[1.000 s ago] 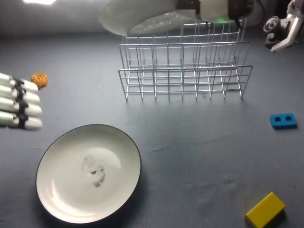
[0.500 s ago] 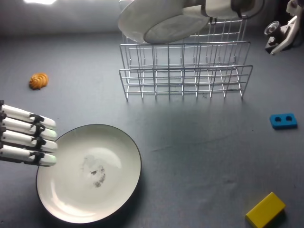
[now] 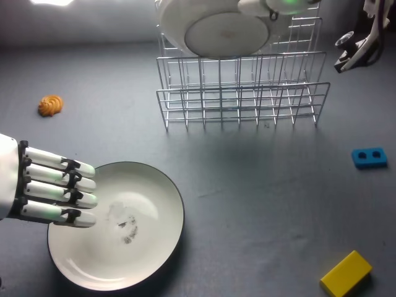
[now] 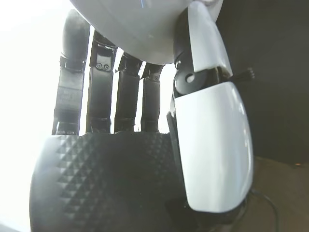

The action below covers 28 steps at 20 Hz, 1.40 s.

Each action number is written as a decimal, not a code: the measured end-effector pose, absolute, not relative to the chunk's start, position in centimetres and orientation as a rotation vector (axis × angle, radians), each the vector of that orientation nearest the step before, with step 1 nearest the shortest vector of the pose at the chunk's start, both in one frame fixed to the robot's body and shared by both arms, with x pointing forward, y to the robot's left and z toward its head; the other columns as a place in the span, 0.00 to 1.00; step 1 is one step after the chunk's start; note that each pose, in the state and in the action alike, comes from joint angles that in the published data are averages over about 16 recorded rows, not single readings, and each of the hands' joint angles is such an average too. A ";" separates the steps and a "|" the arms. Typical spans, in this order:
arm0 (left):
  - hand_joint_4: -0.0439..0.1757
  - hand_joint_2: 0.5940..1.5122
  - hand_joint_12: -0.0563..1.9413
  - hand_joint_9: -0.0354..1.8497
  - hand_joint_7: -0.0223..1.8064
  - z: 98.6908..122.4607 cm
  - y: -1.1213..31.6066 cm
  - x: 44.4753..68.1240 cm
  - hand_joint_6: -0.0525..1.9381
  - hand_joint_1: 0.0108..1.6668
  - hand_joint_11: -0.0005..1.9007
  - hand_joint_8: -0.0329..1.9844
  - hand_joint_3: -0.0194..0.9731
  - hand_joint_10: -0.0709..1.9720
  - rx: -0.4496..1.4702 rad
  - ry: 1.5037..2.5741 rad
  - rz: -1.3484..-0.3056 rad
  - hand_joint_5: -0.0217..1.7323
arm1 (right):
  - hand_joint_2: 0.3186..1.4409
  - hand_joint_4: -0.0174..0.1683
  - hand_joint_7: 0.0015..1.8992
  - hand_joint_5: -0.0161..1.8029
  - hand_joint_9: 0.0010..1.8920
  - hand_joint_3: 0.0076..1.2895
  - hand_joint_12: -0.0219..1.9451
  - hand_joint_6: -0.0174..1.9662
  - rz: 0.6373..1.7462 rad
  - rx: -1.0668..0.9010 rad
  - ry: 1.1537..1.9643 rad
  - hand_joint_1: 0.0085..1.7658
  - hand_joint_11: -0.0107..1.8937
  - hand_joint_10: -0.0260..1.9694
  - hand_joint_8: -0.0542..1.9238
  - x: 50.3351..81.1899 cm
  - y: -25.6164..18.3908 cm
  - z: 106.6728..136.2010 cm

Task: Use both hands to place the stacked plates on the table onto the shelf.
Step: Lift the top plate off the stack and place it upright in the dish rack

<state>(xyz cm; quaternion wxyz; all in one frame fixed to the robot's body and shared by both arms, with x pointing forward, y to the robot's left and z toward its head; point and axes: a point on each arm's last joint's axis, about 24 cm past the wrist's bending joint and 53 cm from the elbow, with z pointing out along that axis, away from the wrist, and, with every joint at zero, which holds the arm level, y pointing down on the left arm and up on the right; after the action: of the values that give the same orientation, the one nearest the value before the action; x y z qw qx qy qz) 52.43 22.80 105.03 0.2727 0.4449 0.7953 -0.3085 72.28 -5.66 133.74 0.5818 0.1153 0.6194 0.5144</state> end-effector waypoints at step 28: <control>0.20 0.59 0.03 0.01 0.02 100.7 26.9 52.7 0.03 0.00 0.01 0.01 0.04 0.02 0.815 2.408 -0.661 0.02 | 0.66 0.06 0.53 0.53 0.48 0.00 0.79 0.40 1.210 0.510 1.600 0.70 0.34 0.51 0.57 76.8 -7.7 127.5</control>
<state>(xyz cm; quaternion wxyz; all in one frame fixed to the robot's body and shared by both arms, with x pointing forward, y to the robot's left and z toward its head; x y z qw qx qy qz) 52.75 26.91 100.66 0.2544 0.3001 0.8866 -0.2434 76.79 -7.71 127.49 0.5104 0.2120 0.6646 0.5028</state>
